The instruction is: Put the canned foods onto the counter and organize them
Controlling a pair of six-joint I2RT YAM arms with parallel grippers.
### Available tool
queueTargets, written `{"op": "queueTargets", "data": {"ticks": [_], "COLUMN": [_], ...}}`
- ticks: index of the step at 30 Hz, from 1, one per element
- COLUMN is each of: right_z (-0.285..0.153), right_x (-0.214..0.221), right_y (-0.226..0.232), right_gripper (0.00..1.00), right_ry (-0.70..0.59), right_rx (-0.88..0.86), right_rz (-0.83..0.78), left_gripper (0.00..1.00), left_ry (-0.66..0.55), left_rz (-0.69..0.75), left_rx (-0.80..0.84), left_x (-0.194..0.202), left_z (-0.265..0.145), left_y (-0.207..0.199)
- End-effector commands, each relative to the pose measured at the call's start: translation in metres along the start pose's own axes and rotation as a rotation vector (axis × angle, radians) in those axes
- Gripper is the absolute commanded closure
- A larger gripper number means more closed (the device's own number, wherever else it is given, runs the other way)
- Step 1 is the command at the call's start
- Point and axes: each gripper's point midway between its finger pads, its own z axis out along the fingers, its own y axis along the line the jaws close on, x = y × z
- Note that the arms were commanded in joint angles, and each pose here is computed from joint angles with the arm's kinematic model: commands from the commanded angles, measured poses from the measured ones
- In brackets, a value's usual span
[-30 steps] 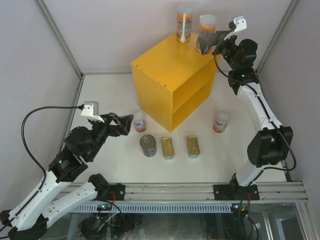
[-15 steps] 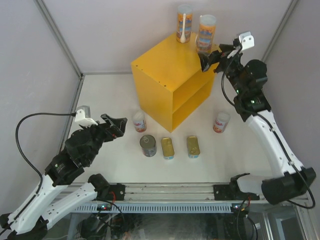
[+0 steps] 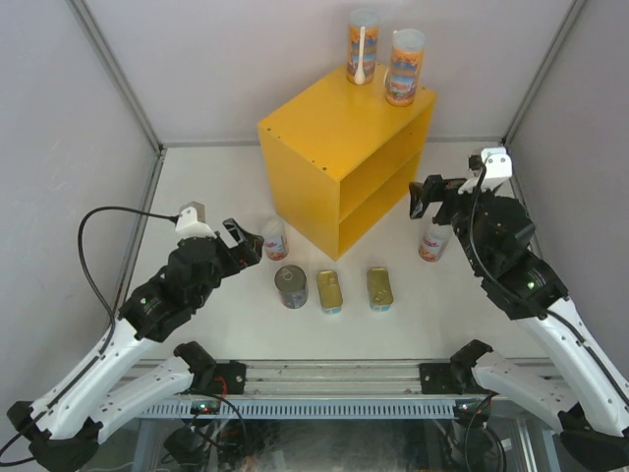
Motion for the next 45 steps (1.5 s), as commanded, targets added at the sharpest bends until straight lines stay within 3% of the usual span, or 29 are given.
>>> {"op": "queueTargets", "data": {"ticks": [1, 7, 15, 27, 45], "right_z": [-0.034, -0.056, -0.046, -0.021, 0.033], "right_x": [0.059, 0.107, 0.159, 0.200, 0.238], "right_y": [-0.048, -0.067, -0.084, -0.118, -0.127], "right_gripper": [0.08, 0.08, 0.05, 0.01, 0.01], "right_ry": [0.183, 0.319, 0.510, 0.636, 0.688], "right_rx": [0.263, 0.385, 0.477, 0.507, 0.475], "right_rz": [0.072, 0.137, 0.162, 0.179, 0.192], "left_gripper": [0.02, 0.01, 0.01, 0.01, 0.02], "left_ry": [0.030, 0.056, 0.105, 0.119, 0.129], "left_rz": [-0.024, -0.026, 0.005, -0.018, -0.019], "left_rx": [-0.017, -0.034, -0.030, -0.032, -0.050], "left_x": [0.011, 0.018, 0.023, 0.023, 0.020], "left_z": [0.013, 0.027, 0.041, 0.052, 0.063], "left_y": [0.010, 0.021, 0.019, 0.025, 0.035]}}
